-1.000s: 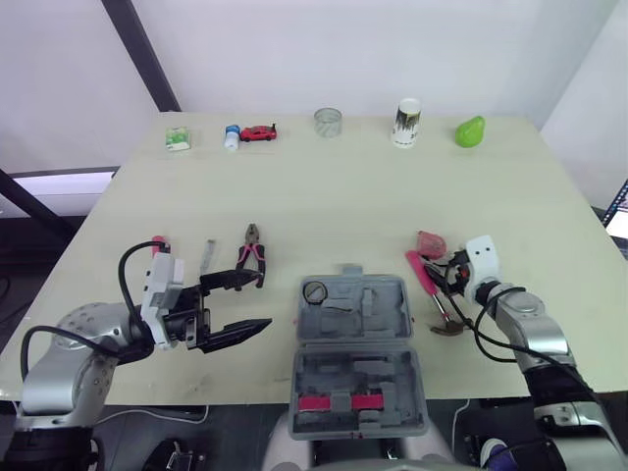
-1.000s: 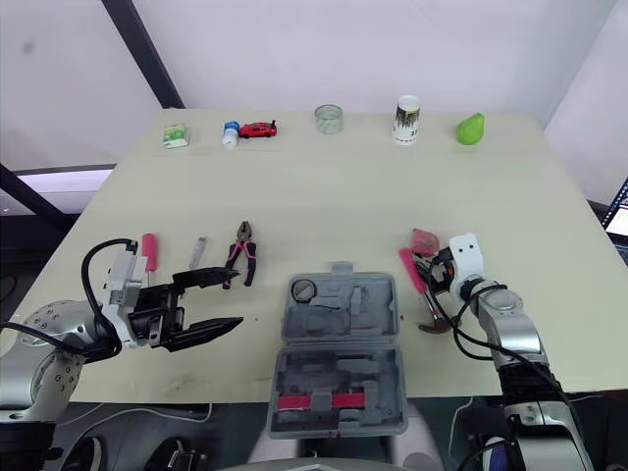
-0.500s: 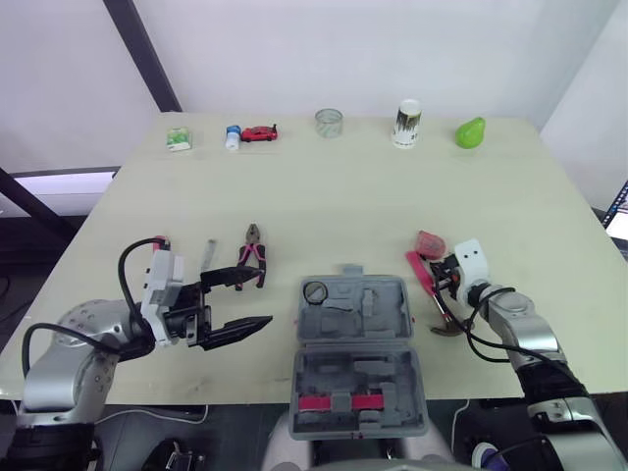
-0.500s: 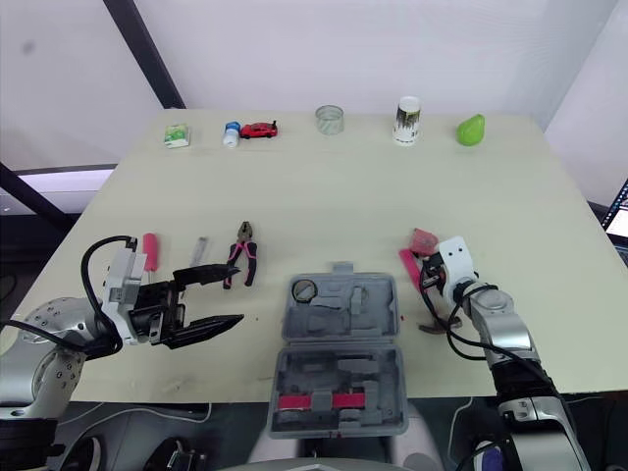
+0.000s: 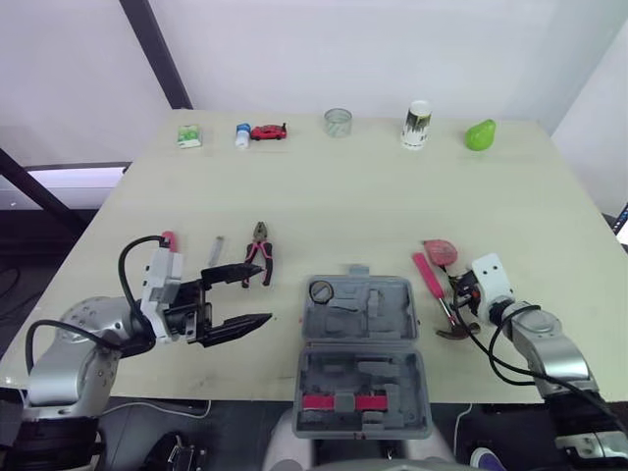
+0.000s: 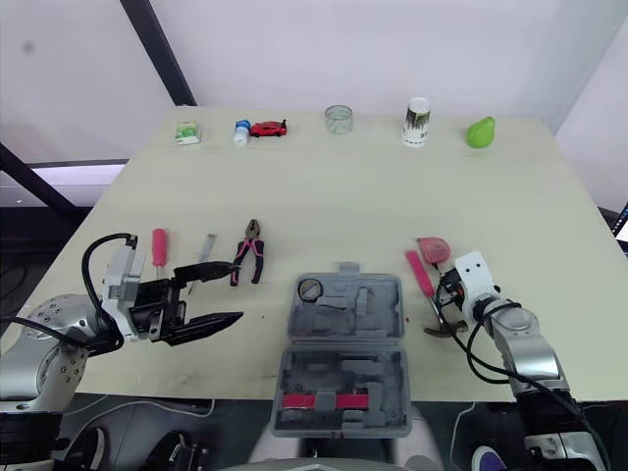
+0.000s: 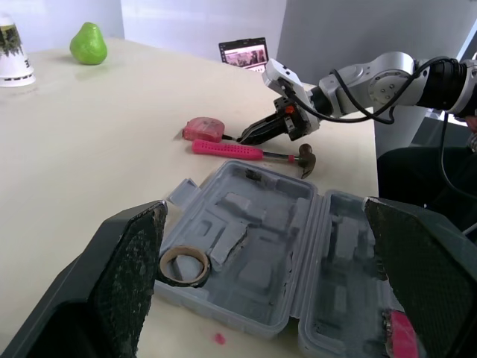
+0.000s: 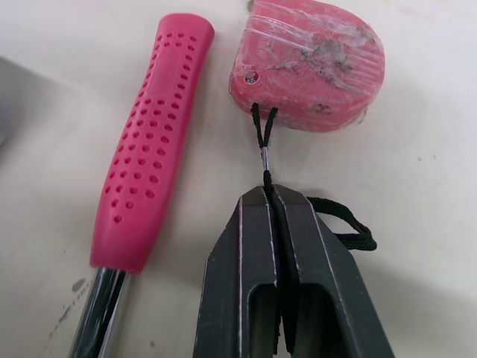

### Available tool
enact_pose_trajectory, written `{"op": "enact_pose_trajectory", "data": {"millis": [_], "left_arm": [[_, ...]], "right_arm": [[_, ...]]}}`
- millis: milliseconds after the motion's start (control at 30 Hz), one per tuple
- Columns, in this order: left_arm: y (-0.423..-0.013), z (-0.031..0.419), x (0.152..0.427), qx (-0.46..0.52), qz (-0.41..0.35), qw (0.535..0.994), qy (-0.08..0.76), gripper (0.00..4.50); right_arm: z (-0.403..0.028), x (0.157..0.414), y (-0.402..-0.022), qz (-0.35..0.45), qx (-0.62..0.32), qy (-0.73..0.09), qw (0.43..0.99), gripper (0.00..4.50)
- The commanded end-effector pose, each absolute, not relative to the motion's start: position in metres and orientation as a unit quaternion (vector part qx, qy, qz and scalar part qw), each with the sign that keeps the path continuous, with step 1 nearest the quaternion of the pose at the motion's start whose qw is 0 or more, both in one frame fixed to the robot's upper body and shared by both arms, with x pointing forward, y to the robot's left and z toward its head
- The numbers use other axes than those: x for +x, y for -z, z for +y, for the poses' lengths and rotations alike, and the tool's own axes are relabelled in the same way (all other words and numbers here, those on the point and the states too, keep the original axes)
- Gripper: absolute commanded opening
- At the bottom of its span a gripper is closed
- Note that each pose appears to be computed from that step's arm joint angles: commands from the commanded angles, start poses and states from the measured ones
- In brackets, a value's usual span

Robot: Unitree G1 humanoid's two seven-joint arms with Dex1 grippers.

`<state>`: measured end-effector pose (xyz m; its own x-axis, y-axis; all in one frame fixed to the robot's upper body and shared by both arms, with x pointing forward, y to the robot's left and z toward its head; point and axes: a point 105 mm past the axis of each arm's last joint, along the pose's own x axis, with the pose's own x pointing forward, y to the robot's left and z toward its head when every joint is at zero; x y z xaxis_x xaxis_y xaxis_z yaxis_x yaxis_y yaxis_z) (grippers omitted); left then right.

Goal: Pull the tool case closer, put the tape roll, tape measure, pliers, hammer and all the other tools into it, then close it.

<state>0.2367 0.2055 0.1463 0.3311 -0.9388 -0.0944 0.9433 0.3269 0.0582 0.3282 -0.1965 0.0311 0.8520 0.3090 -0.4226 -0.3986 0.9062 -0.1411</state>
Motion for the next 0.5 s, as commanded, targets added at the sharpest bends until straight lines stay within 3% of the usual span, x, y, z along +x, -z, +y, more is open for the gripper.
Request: {"op": "enact_pose_trajectory", "data": {"millis": [33, 100, 500], "left_arm": [[-0.151, 0.205, 0.237, 0.06, 0.009, 0.81, 0.583, 4.5], [-0.151, 0.205, 0.238, 0.061, 0.009, 0.809, 0.584, 4.5], [-0.152, 0.207, 0.24, 0.062, 0.008, 0.812, 0.581, 4.5]], "right_arm": [[-0.198, 0.331, -0.032, 0.201, -0.097, -0.169, 0.96, 0.87], [-0.197, 0.337, -0.034, 0.198, -0.094, -0.161, 0.962, 1.62], [-0.181, 0.344, -0.027, 0.211, -0.051, -0.18, 0.959, 1.62]]}}
